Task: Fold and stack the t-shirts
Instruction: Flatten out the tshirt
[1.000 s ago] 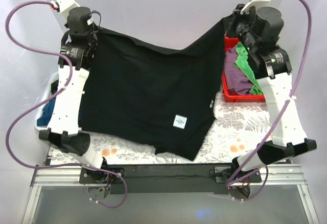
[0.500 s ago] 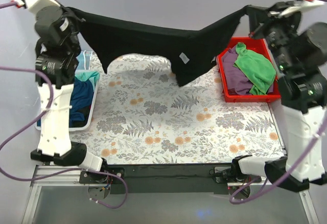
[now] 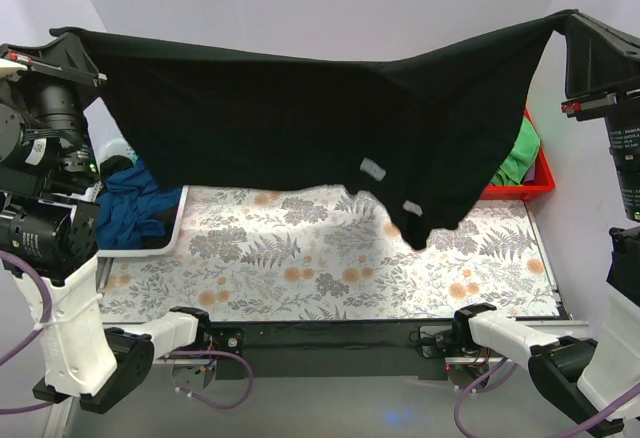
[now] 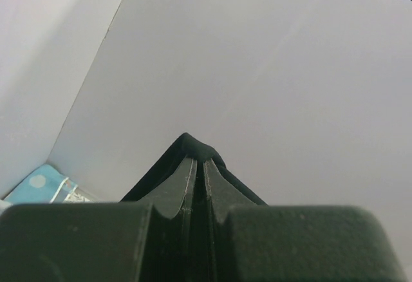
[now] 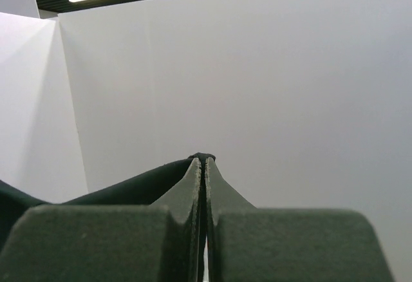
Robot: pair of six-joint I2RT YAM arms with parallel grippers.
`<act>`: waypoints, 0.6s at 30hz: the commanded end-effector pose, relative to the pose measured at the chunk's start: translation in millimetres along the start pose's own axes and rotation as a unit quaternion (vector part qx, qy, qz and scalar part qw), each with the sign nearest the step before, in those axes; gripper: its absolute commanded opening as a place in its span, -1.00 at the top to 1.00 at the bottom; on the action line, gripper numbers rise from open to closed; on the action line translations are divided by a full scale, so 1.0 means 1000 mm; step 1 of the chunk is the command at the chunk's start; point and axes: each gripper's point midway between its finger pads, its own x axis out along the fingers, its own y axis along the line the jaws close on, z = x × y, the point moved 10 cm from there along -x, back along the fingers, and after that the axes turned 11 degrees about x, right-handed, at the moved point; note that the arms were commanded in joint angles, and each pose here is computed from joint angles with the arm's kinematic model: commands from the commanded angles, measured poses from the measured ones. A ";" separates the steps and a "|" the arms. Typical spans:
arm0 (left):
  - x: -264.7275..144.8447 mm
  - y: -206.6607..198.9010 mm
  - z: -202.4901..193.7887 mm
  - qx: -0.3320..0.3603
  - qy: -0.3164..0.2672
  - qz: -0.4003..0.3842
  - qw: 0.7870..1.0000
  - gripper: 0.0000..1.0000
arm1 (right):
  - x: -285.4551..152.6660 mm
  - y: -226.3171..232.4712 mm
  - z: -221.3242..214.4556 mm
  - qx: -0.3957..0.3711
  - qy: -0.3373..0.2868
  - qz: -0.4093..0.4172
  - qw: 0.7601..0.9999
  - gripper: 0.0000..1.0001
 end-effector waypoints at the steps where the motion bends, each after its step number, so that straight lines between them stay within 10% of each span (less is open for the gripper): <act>1: 0.027 -0.011 -0.031 0.016 0.035 -0.004 0.999 1.00 | 0.026 -0.004 0.001 -0.019 -0.035 0.001 0.999 0.97; 6: 0.064 -0.015 -0.120 0.037 0.131 0.014 0.991 1.00 | 0.067 -0.030 -0.046 -0.032 0.007 -0.049 0.998 0.97; 18: 0.103 0.027 -0.380 0.120 0.350 0.114 0.922 1.00 | 0.109 -0.146 -0.348 -0.012 0.307 -0.185 0.933 0.97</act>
